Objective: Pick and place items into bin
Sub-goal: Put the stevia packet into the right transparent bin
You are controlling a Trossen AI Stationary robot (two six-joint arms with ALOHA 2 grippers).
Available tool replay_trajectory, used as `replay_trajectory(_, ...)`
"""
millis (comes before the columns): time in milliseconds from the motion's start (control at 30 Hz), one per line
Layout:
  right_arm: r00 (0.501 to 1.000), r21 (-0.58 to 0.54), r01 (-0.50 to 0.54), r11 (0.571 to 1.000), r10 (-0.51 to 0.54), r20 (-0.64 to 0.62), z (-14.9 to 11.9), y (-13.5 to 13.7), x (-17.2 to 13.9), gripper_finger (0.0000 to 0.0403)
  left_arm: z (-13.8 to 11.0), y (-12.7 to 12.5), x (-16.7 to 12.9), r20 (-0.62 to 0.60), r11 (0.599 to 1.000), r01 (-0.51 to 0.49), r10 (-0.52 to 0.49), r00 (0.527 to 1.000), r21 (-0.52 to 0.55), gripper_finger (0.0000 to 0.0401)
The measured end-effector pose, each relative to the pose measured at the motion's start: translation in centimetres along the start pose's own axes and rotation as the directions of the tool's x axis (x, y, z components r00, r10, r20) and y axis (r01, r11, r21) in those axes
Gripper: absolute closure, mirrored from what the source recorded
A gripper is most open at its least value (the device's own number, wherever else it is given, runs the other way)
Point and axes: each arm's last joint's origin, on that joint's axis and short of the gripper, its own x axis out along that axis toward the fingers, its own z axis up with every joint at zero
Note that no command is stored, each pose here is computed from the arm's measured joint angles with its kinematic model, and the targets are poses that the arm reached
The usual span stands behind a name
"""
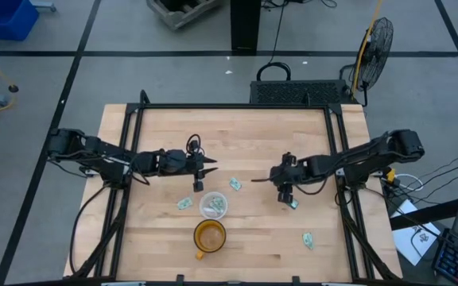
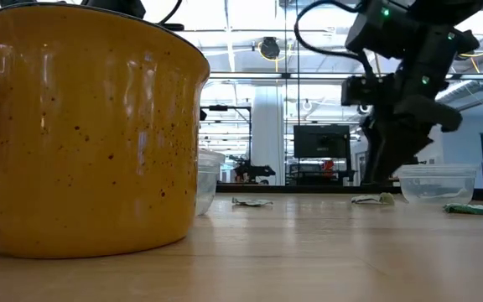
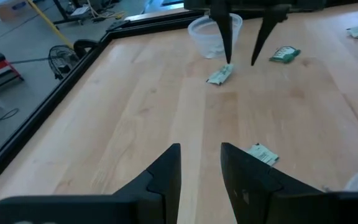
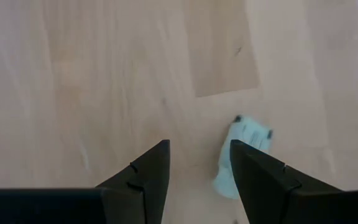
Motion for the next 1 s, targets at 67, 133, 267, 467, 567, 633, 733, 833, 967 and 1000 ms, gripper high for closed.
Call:
replay_trajectory(67,1.0,-0.023,0.002,1.0,-0.003,-0.029,-0.26,0.32,0.34,0.0243,-0.01,-0.02,0.0,-0.001,1.0,0.001,-0.001,1.0,-0.008,0.0281)
replay_trajectory(133,0.999,-0.032,0.006,0.999,-0.007,-0.045,-0.4,0.5,0.63,0.0243,-0.08,-0.03,0.0,-0.008,1.0,0.003,-0.003,1.0,-0.016,0.0281)
replay_trajectory(267,0.995,-0.06,0.056,0.997,-0.06,-0.076,-0.73,0.48,1.02,0.0243,-0.25,-0.05,-0.01,-0.026,1.0,0.006,-0.006,1.0,-0.018,0.0281)
replay_trajectory(467,0.99,-0.127,0.116,0.985,-0.125,-0.066,-0.73,0.27,1.14,0.0243,-0.35,-0.06,-0.01,-0.036,1.0,0.006,-0.007,0.999,-0.03,0.0281)
replay_trajectory(567,0.989,-0.132,0.116,0.984,-0.126,-0.072,-0.78,0.23,1.13,0.0243,-0.35,-0.06,-0.01,-0.036,0.999,0.006,-0.007,0.999,-0.037,0.0281)
replay_trajectory(633,0.988,-0.135,0.117,0.984,-0.129,-0.081,-0.87,0.21,1.12,0.0243,-0.35,-0.06,-0.01,-0.036,0.999,0.006,-0.007,0.999,-0.039,0.0281)
replay_trajectory(733,0.988,-0.136,0.117,0.984,-0.129,-0.083,-0.88,0.2,1.11,0.0244,-0.35,-0.06,-0.01,-0.036,0.999,0.006,-0.007,0.999,-0.039,0.0281)
replay_trajectory(833,0.988,-0.136,0.113,0.984,-0.126,-0.085,-0.9,0.21,1.11,0.0252,-0.35,-0.06,-0.01,-0.036,0.999,0.006,-0.007,0.999,-0.039,0.0281)
replay_trajectory(967,0.988,-0.137,0.114,0.984,-0.126,-0.087,-0.92,0.21,1.11,0.0281,-0.35,-0.06,-0.01,-0.036,0.999,0.006,-0.007,0.999,-0.039,0.0281)
replay_trajectory(1000,0.988,-0.137,0.114,0.984,-0.126,-0.088,-0.93,0.2,1.11,0.0289,-0.35,-0.06,-0.01,-0.036,0.999,0.006,-0.007,0.999,-0.038,0.0281)
